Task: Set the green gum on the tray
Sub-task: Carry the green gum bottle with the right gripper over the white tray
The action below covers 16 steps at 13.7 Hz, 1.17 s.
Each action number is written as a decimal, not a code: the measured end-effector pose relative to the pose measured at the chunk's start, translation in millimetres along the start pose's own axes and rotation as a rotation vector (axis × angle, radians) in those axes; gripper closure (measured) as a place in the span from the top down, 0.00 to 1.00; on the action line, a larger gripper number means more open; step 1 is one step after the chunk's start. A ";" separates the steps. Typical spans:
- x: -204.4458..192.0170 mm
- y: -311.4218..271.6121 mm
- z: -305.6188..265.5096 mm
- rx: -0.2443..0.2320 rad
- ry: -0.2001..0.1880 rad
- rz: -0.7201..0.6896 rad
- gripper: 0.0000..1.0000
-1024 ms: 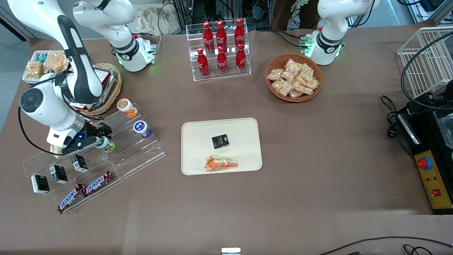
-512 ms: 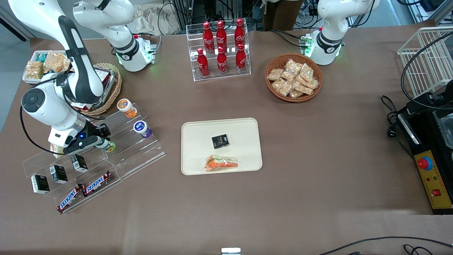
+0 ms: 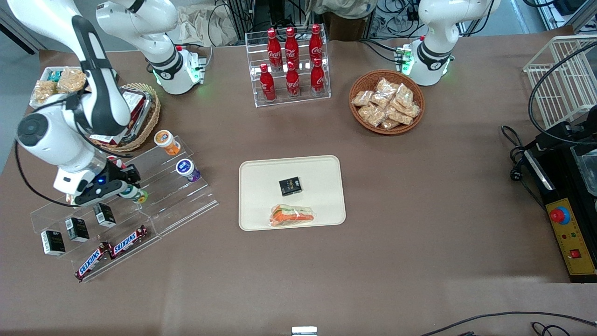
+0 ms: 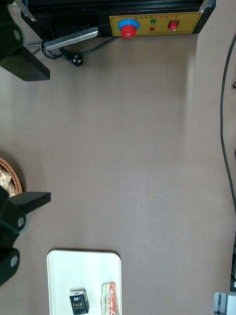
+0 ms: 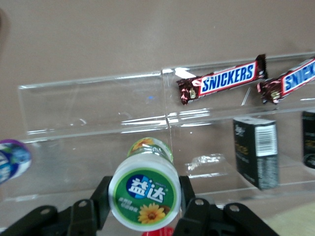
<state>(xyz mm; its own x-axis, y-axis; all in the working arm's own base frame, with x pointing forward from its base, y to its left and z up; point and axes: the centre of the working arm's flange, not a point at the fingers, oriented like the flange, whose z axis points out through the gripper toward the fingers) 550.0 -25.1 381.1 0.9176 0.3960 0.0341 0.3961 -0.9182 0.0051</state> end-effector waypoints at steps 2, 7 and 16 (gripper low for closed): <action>15.2 -0.9 -64.0 0.025 -0.042 0.018 0.59; 24.9 -43.3 -197.2 0.057 -0.130 0.114 0.59; 81.3 -274.5 -186.7 0.017 -0.101 0.440 0.59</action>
<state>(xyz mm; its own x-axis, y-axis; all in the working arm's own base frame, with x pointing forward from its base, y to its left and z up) 509.6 257.5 569.1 0.9971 -0.0321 -0.0684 -0.0324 -0.9995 -0.0044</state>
